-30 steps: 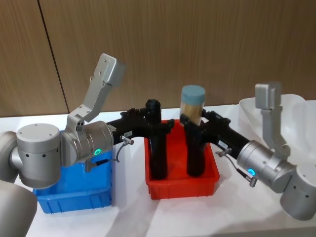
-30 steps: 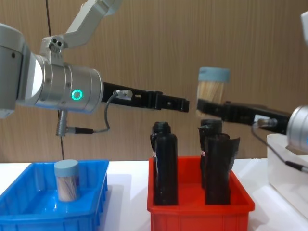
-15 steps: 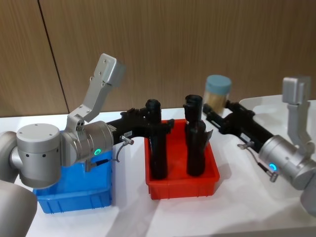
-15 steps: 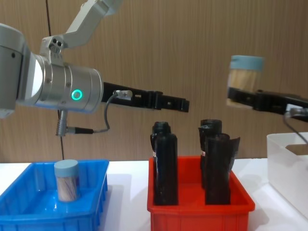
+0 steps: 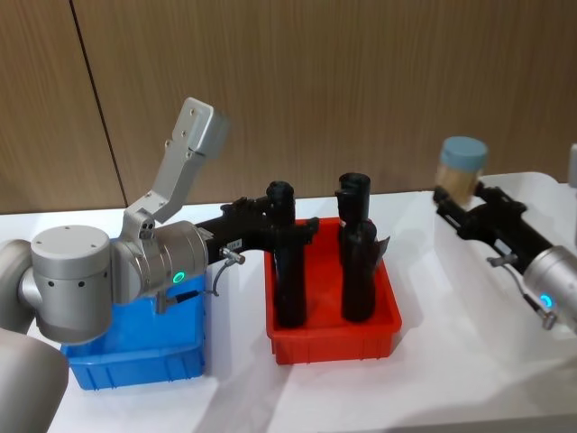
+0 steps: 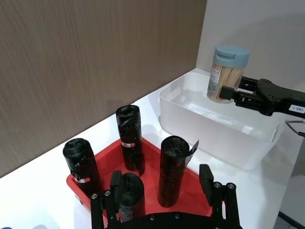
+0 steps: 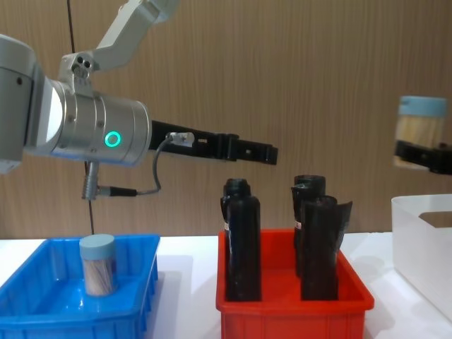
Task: Pick the cotton swabs from the blue box and place them into the white box.
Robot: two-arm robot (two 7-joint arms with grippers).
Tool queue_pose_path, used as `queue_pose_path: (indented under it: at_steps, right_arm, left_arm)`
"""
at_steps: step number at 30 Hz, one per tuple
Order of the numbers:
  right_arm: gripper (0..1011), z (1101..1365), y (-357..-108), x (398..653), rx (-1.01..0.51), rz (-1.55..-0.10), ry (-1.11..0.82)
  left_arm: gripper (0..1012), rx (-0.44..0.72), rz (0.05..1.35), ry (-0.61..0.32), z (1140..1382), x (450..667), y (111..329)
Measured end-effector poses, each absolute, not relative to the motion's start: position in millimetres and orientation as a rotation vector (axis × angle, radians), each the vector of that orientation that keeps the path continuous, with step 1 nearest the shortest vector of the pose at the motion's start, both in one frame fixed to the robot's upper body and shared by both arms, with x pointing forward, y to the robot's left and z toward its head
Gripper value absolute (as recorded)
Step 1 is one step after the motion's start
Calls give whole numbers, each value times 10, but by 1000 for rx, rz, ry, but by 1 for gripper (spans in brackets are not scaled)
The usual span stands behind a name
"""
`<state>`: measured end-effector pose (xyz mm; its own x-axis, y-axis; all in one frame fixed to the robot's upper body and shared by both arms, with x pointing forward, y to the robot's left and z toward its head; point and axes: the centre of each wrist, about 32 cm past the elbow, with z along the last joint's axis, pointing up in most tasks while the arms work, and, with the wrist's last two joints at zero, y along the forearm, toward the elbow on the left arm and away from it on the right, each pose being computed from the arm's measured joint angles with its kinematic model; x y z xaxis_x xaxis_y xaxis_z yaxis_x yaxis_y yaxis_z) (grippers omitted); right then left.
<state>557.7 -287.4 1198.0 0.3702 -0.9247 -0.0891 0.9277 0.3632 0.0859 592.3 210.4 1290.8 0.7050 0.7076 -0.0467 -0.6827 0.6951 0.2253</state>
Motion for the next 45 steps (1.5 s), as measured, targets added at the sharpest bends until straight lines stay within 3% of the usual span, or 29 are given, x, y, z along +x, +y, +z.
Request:
queue_pose_path:
  at_steps: [22,45]
  right_arm:
    - [641,11921,-3332,5803,-13,-1356,126]
    - [642,11898,-3494,6061,-191,-1380,254]
  left_arm:
    - [1004,197,778,134,12909,5923,2104]
    - [1004,197,778,134,12909,5923,2104]
